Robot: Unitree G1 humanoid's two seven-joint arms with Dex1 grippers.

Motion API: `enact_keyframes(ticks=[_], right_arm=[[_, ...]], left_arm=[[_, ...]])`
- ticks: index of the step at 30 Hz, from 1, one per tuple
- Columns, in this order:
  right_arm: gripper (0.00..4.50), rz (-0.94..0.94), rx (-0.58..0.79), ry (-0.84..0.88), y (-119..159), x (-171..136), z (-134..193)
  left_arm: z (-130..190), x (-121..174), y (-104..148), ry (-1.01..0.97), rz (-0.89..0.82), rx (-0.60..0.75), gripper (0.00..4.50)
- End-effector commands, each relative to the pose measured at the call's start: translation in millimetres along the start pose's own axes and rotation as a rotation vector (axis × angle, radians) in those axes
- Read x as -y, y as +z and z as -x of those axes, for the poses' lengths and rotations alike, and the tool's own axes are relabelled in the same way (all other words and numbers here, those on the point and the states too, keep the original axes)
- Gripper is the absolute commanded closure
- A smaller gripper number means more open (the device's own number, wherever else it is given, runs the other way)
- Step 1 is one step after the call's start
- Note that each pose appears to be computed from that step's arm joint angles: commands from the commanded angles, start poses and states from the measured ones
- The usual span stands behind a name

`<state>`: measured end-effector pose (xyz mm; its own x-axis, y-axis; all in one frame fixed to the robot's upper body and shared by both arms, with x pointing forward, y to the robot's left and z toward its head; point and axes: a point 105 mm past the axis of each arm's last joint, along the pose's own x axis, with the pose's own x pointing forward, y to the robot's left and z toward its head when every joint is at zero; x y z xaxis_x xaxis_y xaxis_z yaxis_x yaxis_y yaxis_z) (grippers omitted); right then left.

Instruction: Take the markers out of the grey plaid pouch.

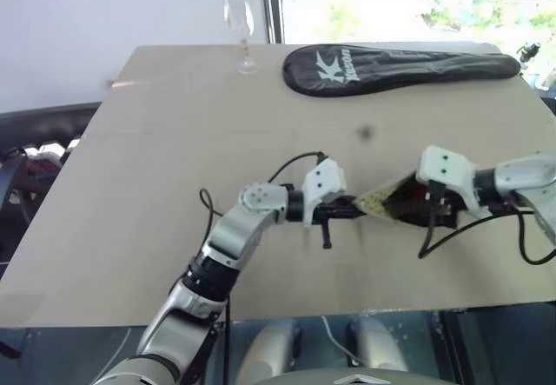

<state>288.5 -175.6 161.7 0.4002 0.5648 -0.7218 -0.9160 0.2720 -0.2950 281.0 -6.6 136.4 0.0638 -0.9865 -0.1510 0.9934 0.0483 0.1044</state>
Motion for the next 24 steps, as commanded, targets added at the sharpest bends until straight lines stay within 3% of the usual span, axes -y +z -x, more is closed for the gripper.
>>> enact_keyframes(ticks=[1,8,24], right_arm=[[0.06,0.016,-0.028,0.050,6.5,-5.0,10.7],[0.06,-0.002,-0.127,0.111,-17.7,-7.0,-10.6],[0.06,0.013,-0.172,0.191,-41.6,7.0,-61.5]], left_arm=[[0.9,8.2,18.5,-0.058,0.022,0.034,4.50],[-0.4,14.8,0.9,-0.091,0.109,-0.037,4.50],[2.3,7.1,-9.8,-0.052,0.139,-0.066,4.50]])
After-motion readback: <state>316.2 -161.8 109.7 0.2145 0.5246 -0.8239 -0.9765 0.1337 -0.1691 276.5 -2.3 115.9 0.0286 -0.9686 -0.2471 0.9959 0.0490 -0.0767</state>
